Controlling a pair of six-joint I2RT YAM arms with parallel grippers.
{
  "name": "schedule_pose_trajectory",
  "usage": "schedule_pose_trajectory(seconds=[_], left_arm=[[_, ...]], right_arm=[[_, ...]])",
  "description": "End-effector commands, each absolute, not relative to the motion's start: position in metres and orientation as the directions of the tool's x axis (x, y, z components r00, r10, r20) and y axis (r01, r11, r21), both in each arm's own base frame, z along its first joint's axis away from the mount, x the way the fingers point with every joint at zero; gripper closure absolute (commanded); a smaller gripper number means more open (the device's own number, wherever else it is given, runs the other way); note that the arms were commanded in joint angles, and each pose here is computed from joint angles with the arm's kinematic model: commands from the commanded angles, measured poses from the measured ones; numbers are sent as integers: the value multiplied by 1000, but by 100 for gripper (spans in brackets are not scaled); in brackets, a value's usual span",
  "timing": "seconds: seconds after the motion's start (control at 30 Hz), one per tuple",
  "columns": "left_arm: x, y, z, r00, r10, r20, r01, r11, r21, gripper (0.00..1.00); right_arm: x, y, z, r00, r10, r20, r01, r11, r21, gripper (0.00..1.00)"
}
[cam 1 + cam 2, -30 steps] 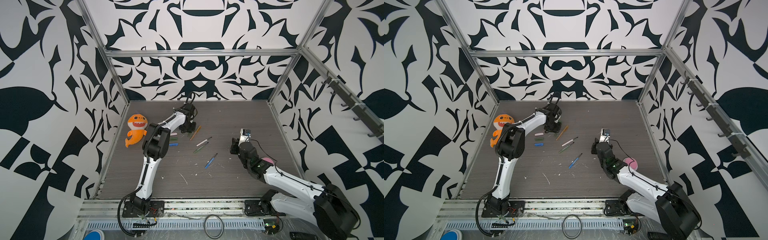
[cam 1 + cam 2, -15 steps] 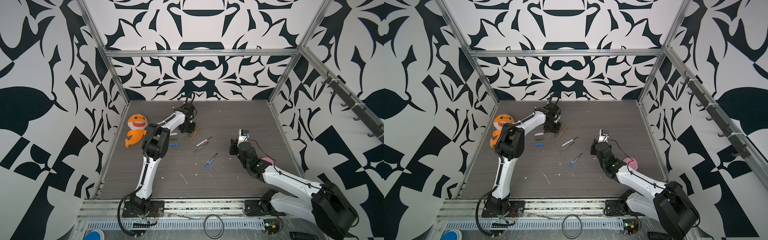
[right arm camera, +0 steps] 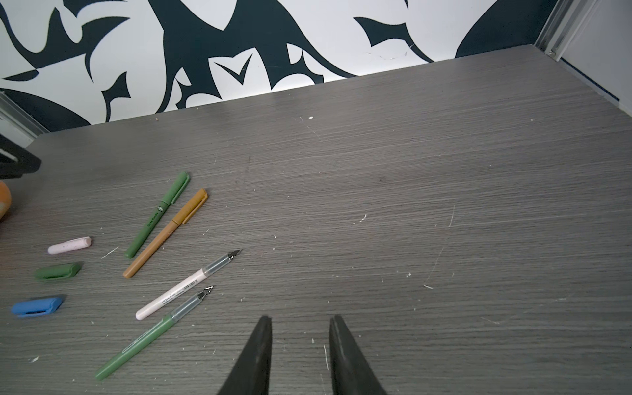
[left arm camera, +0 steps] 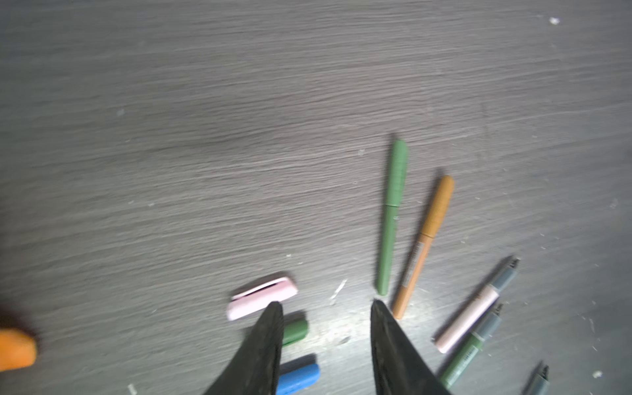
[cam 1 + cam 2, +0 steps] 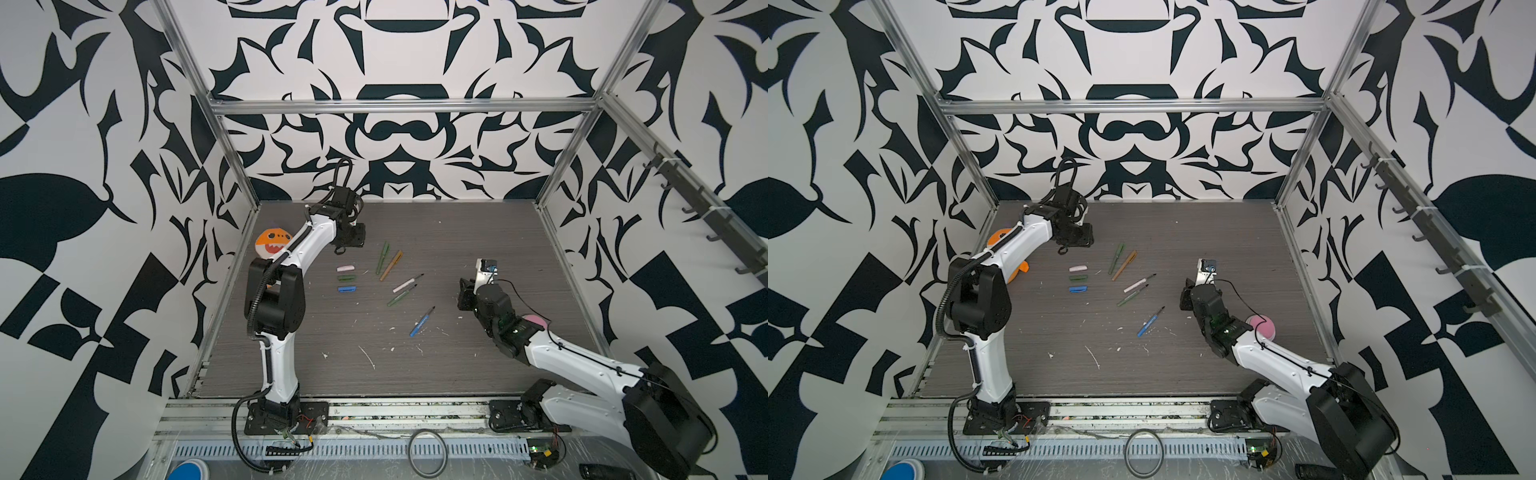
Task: Insert the pens into the pen caps
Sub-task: 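Move the left gripper over the pink cap and lower onto it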
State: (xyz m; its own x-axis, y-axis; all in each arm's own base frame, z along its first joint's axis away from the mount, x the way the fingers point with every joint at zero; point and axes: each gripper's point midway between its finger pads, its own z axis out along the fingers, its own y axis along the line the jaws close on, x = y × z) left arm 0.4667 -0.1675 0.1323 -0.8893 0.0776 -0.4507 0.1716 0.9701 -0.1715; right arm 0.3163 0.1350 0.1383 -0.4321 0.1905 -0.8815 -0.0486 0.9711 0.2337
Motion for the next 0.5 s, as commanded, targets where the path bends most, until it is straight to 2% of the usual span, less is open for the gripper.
schedule_pose_trajectory(seconds=[0.0,0.33,0.47], left_arm=[[458,-148,119,-913,2,-407,88,977,-192,55],[454,-134,91,-946,-26,-324,40,980,-193,55],[447,-134,73,-963,-78,-257,-25,979,-203,54]], right_arm=[[323,138,155,-394,230,-890,-51,961,271,68],[323,142,153,-405,226,-886,-65,959,275,67],[323,143,153,-405,222,-887,-69,960,272,63]])
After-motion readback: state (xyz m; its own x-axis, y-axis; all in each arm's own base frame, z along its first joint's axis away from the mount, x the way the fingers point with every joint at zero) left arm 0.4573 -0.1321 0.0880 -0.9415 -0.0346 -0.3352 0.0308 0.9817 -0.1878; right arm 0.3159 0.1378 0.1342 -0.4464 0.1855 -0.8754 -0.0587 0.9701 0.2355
